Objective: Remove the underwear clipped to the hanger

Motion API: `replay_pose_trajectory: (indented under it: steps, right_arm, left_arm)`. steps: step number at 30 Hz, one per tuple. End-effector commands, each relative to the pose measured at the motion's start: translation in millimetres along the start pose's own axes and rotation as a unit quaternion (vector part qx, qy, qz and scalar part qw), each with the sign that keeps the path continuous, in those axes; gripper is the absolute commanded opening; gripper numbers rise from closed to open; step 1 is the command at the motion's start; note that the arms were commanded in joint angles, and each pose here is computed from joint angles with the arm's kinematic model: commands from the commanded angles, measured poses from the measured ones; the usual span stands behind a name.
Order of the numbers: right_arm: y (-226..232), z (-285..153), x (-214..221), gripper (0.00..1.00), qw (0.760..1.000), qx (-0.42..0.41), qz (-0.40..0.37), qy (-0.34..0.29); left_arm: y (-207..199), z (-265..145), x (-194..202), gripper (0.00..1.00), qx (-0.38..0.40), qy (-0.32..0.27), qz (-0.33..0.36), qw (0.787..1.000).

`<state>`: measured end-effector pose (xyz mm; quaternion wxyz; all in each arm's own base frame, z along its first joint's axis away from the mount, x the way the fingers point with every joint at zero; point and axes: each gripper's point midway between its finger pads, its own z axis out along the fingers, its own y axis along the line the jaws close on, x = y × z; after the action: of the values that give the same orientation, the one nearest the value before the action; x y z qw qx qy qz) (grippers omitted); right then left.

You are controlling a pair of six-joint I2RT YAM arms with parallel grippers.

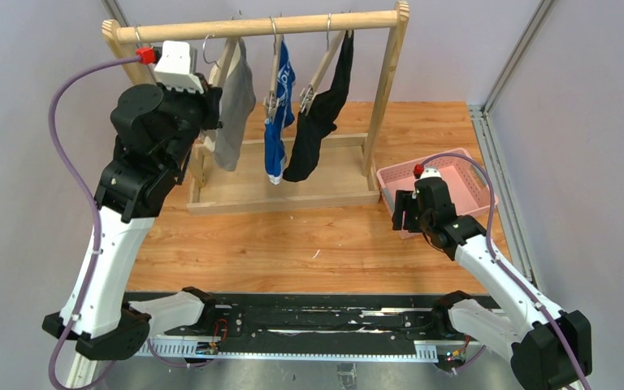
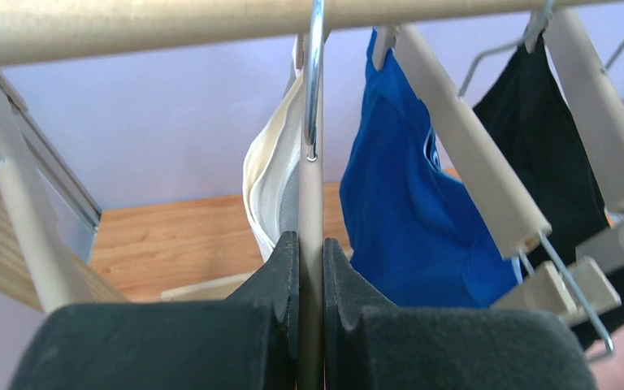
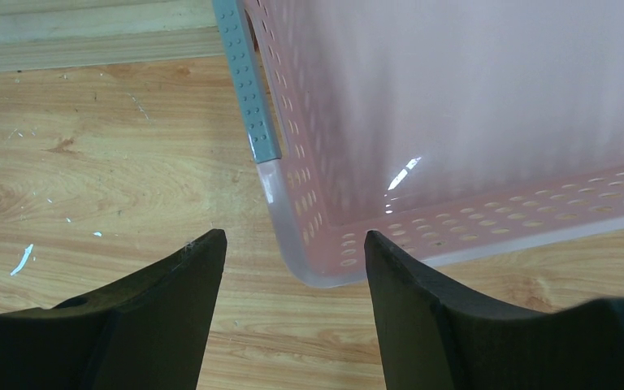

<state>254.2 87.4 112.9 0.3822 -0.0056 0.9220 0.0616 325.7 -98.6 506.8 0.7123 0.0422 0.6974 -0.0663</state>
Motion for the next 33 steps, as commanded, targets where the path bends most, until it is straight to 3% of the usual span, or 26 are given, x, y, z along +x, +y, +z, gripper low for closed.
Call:
replay_pose_trajectory:
  steps: [1, 9, 15, 23, 30, 33]
  right_arm:
    - [6.2, 1.3, 0.5, 0.65, 1.000, -0.012, 0.000, -0.005]
    - [9.5, 5.9, -1.9, 0.65, 1.000, -0.016, -0.002, -0.003]
    - [15.1, 11.3, -6.0, 0.65, 1.000, -0.026, -0.007, -0.002]
    - [53.0, 6.9, -29.1, 0.67, 0.992, -0.124, -0.017, -0.032]
    - [99.3, -17.9, -50.5, 0.70, 0.962, -0.260, -0.044, -0.075]
    - [123.9, -41.7, -60.9, 0.72, 0.932, -0.340, -0.078, -0.097]
  left_arm:
    - [-3.6, -17.8, -2.8, 0.00, 0.028, -0.019, -0.008, 0.999]
    - [-2.9, -44.7, 67.4, 0.00, 0.047, 0.085, 0.013, 0.995]
    - [6.5, -77.8, 144.4, 0.00, 0.039, 0.159, 0.005, 0.986]
    - [-30.7, -113.8, 242.3, 0.00, 0.150, 0.288, -0.027, 0.946]
    - [-73.9, -148.2, 257.0, 0.00, 0.291, 0.314, -0.060, 0.902]
    - [-84.4, -158.2, 251.1, 0.00, 0.334, 0.306, -0.062, 0.889]
